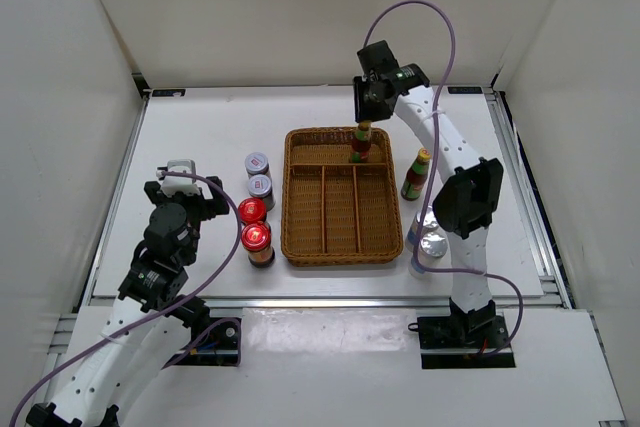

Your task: Organize the condiment bottles

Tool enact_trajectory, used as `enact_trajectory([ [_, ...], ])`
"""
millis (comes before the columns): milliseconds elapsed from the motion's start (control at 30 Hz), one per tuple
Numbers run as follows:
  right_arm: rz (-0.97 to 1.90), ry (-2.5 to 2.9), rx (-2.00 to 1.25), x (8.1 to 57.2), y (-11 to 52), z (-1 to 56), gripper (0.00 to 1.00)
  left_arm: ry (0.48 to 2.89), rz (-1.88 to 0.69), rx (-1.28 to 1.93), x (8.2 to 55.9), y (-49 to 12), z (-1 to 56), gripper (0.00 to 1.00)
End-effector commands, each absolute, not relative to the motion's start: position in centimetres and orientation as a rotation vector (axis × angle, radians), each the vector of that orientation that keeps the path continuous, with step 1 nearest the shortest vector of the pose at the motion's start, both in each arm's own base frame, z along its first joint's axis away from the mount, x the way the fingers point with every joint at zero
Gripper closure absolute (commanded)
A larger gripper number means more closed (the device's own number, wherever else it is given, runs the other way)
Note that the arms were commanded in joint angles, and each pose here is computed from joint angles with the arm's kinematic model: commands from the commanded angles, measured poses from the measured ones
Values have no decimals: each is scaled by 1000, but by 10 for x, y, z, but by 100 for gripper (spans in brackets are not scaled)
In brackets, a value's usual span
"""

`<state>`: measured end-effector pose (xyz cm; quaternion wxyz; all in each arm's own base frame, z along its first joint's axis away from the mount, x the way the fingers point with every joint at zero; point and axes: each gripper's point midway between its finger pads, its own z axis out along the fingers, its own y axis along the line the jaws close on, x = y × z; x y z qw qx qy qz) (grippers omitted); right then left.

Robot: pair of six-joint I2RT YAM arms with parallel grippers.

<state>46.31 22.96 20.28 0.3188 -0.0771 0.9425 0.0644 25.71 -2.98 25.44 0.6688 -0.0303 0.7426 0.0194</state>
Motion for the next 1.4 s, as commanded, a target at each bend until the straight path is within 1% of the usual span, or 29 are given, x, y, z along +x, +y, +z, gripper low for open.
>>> enact_trajectory([
  [0, 230, 2360, -190, 474, 238, 234, 95, 1674, 29, -50, 258, -34, 252, 0],
  [33, 230, 2372, -181, 473, 237, 230, 88, 1674, 29, -50, 258, -34, 252, 0],
  [67, 218, 2374, -177, 471, 235, 229, 79, 1674, 29, -50, 258, -34, 252, 0],
  [100, 222, 2365, -176, 470, 234, 234, 48, 1674, 29, -50, 258, -34, 252, 0],
  [133, 222, 2365, -176, 470, 234, 234, 36, 1674, 29, -50, 258, -34, 252, 0],
  [167, 216, 2353, -170, 470, 232, 239, 27, 1674, 29, -50, 258, -34, 252, 0],
  [200, 203, 2337, -159, 468, 228, 250, 15, 1682, 33, -47, 259, -34, 250, 0],
  [267, 161, 2330, -140, 461, 217, 262, 7, 1682, 26, -39, 259, -37, 250, 0],
  [300, 151, 2301, -112, 456, 210, 278, 1, 1682, 26, -39, 259, -37, 250, 0],
  [333, 99, 2286, -86, 455, 200, 282, 1, 1682, 26, -39, 259, -37, 250, 0],
  [367, 88, 2260, -71, 446, 191, 298, 1, 1682, 26, -39, 259, -37, 250, 0],
  [433, 40, 2247, -35, 438, 173, 307, 1, 1690, 29, -36, 260, -37, 247, 0],
  [467, -7, 2257, 23, 428, 152, 307, 1, 1690, 29, -36, 260, -37, 247, 0],
  [567, -34, 2286, 101, 414, 119, 302, 1, 1690, 29, -36, 260, -37, 247, 0],
  [600, -55, 2341, 104, 407, 111, 284, 1, 1690, 29, -36, 260, -37, 247, 0],
  [633, -39, 2365, 122, 405, 103, 278, 4, 1690, 29, -36, 260, -37, 247, 0],
  [700, -28, 2453, 146, 394, 95, 256, 4, 1691, 21, -29, 260, -39, 247, 0],
  [767, 11, 2540, 159, 384, 94, 232, 8, 1691, 21, -29, 260, -39, 247, 0],
  [900, -10, 2615, 176, 373, 89, 204, 17, 1691, 21, -29, 260, -39, 247, 0],
  [1033, -22, 2668, 197, 369, 86, 185, 17, 1691, 21, -29, 260, -39, 247, 0],
  [1067, -12, 2683, 193, 367, 88, 181, 19, 1691, 21, -29, 260, -39, 247, 0],
  [1167, -24, 2702, 205, 366, 84, 174, 27, 1691, 28, -21, 260, -39, 247, 0],
  [1200, -25, 2711, 219, 364, 84, 171, 33, 1691, 28, -21, 260, -39, 247, 0],
  [1267, -14, 2714, 216, 363, 85, 171, 41, 1691, 28, -21, 260, -39, 247, 0],
  [1300, -14, 2714, 216, 363, 85, 171, 51, 1691, 28, -21, 260, -39, 247, 0],
  [1367, -32, 2719, 219, 362, 83, 168, 61, 1691, 28, -21, 260, -39, 247, 0],
])
